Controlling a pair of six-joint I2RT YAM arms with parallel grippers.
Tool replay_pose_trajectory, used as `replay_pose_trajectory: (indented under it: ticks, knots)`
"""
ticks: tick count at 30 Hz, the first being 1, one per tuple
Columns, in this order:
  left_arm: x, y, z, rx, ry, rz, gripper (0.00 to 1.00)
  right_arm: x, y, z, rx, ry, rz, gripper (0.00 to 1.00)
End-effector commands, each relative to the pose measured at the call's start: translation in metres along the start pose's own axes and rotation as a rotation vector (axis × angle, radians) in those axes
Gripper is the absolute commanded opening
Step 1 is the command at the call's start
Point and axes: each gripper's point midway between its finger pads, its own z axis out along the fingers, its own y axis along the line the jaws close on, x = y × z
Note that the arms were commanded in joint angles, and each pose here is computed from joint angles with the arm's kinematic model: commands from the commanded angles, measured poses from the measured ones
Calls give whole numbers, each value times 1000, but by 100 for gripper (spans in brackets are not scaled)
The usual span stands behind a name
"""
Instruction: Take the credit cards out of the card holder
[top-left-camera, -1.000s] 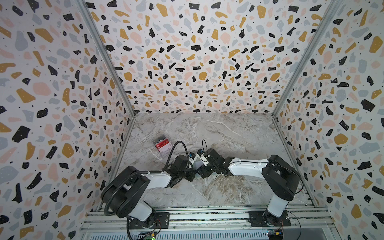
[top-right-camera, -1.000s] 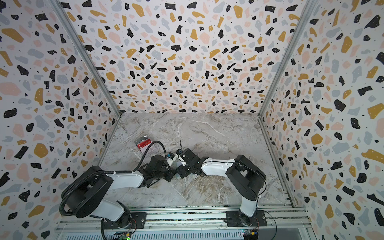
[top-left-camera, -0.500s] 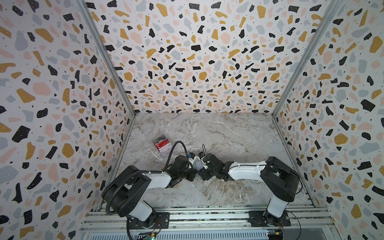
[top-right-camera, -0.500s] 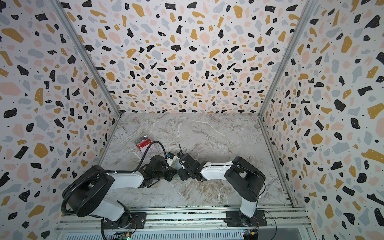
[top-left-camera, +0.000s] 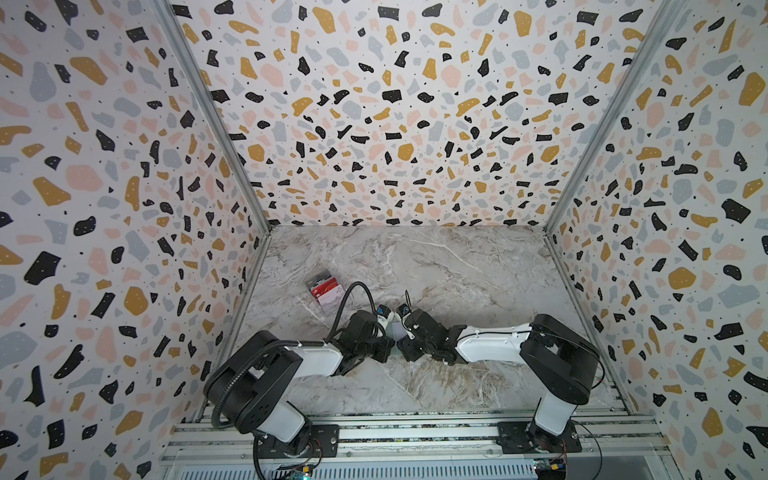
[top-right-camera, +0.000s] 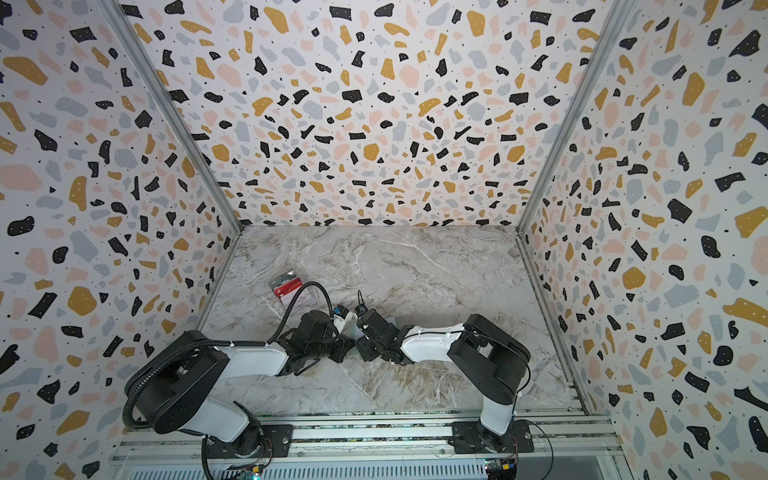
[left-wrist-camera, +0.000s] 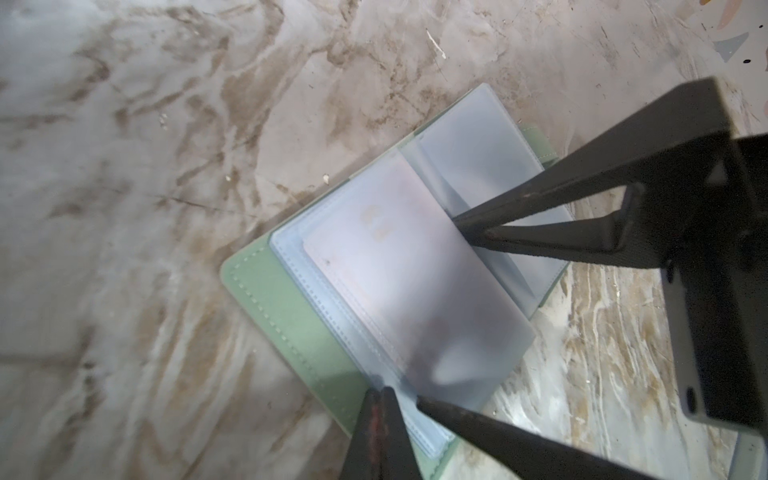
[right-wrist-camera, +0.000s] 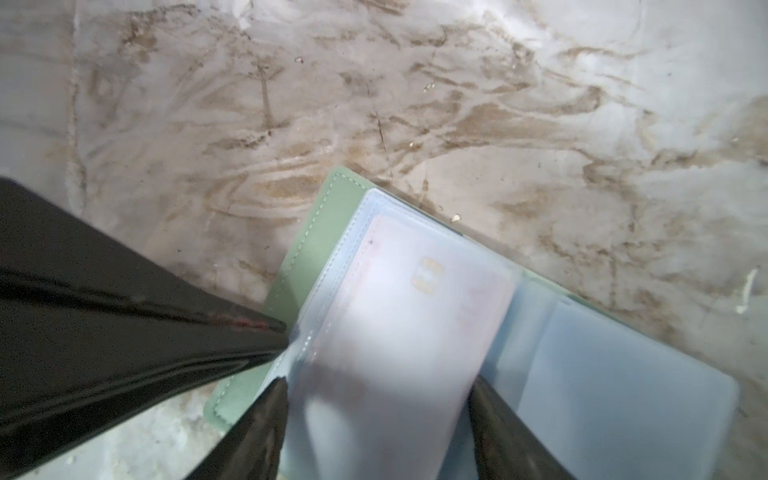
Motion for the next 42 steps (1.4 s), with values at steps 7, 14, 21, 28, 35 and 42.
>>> replay_pose_trajectory:
  ticks: [7, 14, 21, 28, 35, 42]
  knots:
    - [47, 12, 4, -42, 154, -42, 0, 13, -16, -9, 67, 38, 23, 59]
    - [48, 13, 5, -48, 157, -41, 0, 12, -25, -14, 90, 32, 35, 53]
    - [48, 13, 5, -48, 160, -41, 0, 13, -38, -21, 117, 24, 61, 50]
    - [47, 14, 5, -55, 159, -41, 0, 14, -57, -30, 152, 15, 90, 46]
    - [48, 15, 6, -60, 161, -42, 0, 15, -73, -40, 190, 6, 111, 45]
    - [46, 17, 6, -69, 151, -45, 0, 14, -87, -51, 246, -14, 133, 45]
